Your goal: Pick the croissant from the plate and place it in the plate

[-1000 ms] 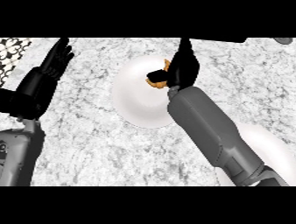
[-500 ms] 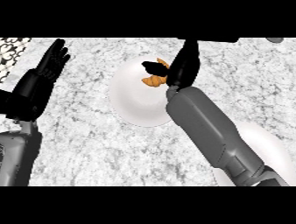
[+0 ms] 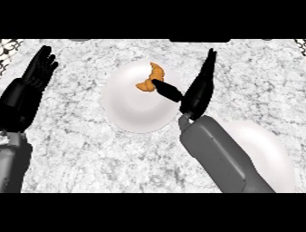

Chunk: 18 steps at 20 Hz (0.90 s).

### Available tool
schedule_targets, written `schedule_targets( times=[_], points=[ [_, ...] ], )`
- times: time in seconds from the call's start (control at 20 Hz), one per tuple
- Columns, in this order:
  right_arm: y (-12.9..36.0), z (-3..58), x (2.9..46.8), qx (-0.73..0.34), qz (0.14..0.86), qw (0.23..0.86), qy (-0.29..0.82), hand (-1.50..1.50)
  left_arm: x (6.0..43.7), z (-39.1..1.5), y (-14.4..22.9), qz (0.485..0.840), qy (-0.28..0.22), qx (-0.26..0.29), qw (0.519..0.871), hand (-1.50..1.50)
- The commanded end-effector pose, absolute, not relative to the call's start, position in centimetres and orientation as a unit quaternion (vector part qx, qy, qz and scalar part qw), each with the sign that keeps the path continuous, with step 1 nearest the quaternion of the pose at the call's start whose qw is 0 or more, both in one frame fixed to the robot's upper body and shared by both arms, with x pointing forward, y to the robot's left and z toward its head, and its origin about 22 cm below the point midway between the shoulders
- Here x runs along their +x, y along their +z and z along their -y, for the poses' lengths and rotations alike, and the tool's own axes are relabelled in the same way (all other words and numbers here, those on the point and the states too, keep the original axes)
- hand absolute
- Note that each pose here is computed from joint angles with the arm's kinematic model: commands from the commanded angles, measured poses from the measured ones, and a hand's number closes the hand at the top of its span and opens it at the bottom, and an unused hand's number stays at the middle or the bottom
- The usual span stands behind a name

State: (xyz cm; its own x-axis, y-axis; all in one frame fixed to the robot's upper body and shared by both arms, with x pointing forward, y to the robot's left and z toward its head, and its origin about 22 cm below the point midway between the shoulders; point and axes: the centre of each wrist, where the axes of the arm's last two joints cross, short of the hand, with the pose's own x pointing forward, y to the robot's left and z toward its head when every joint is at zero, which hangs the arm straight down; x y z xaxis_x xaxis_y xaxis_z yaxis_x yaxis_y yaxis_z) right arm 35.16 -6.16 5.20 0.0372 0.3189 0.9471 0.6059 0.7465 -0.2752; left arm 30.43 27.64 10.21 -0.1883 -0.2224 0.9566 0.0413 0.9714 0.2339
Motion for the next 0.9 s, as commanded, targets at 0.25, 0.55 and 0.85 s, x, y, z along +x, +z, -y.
schedule_targets(
  times=[0.25,0.55,0.85],
  points=[
    [2.5,11.6,26.5,-0.328,0.693,0.63,-0.121,-1.5,29.1,-29.5,9.8,0.759,-0.094,0.07,0.64,0.0],
    [3.3,14.1,22.0,-0.334,0.693,0.631,-0.105,-1.5,30.2,-28.8,10.4,0.763,-0.1,0.071,0.635,0.0],
    [2.6,17.0,19.3,-0.373,0.688,0.616,-0.093,-1.5,29.1,-30.1,10.1,0.763,-0.105,0.072,0.634,0.0]
  ],
)
